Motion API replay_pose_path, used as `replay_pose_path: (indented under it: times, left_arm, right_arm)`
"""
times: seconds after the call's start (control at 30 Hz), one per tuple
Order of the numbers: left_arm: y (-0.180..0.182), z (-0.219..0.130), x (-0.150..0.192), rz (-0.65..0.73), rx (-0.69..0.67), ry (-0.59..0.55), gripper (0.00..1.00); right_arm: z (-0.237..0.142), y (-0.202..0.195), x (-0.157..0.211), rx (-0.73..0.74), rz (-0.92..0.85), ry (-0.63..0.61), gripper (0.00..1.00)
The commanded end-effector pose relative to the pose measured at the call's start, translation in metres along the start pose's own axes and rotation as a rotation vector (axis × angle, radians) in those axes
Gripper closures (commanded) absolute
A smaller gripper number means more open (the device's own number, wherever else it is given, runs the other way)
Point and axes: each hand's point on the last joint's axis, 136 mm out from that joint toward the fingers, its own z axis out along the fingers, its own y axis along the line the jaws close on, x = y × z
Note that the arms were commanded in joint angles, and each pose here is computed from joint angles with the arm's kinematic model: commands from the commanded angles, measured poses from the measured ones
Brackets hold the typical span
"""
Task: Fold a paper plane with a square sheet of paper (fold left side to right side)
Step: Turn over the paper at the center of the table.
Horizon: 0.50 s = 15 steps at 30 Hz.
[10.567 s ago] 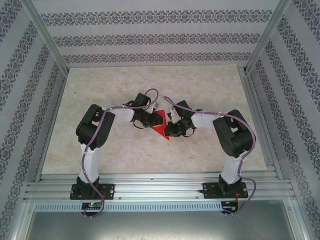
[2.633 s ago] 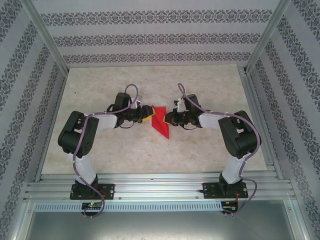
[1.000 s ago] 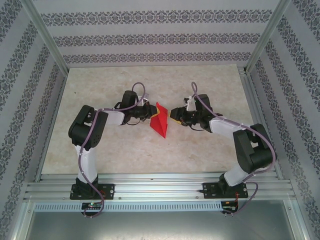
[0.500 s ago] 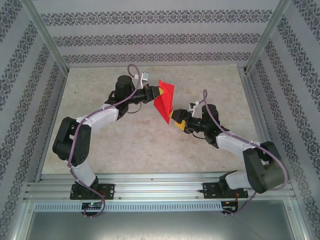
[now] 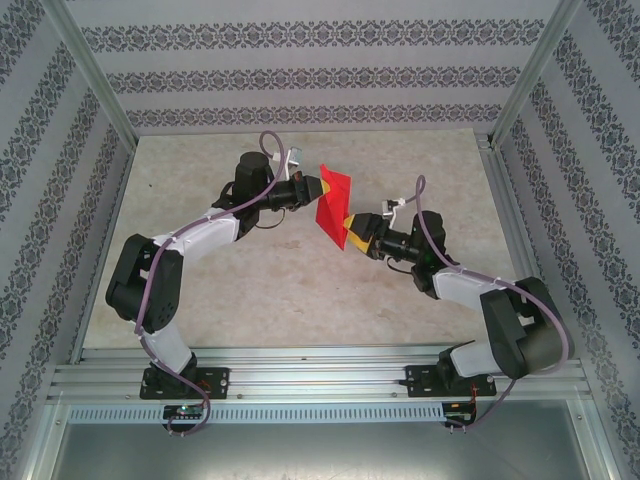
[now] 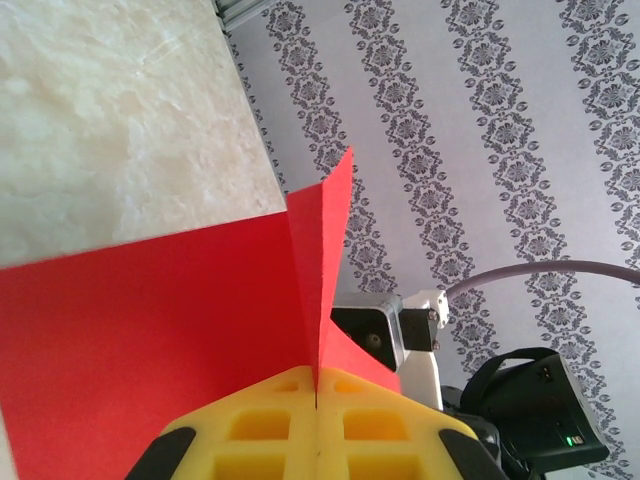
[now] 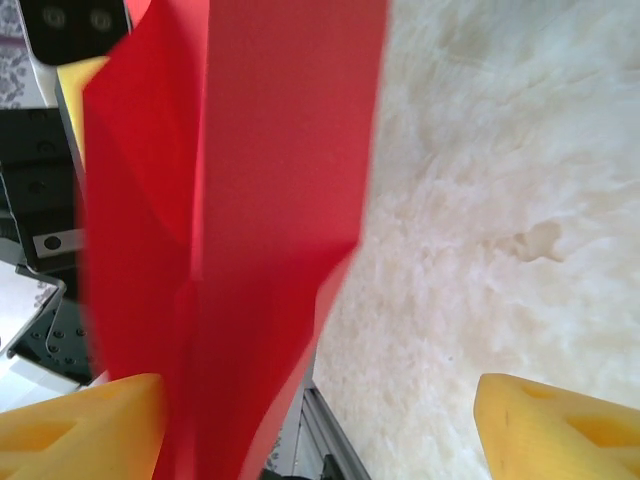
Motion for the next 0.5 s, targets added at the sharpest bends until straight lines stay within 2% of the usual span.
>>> replay_pose_path:
  times: [0.0, 0.27, 0.4, 0.47]
  left_arm:
    - [-0.006, 0.000, 0.001, 0.029, -0.002, 0.001, 0.95]
    - [-0.004, 0.000, 0.003, 0.024, -0.003, 0.005, 0.94]
    - [-0.005, 0.000, 0.004, 0.021, -0.004, 0.010, 0.94]
    - [-0.004, 0.000, 0.004, 0.019, -0.006, 0.010, 0.94]
  right_arm:
    - [-0.007, 0.013, 0.001, -0.021, -0.052, -0.002, 0.18]
    - [0.010, 0.020, 0.002, -0.027, -0.044, 0.010, 0.09]
    - [0.022, 0.031, 0.004, -0.087, -0.040, 0.028, 0.09]
    - [0.028, 0.036, 0.006, -0.104, -0.038, 0.040, 0.12]
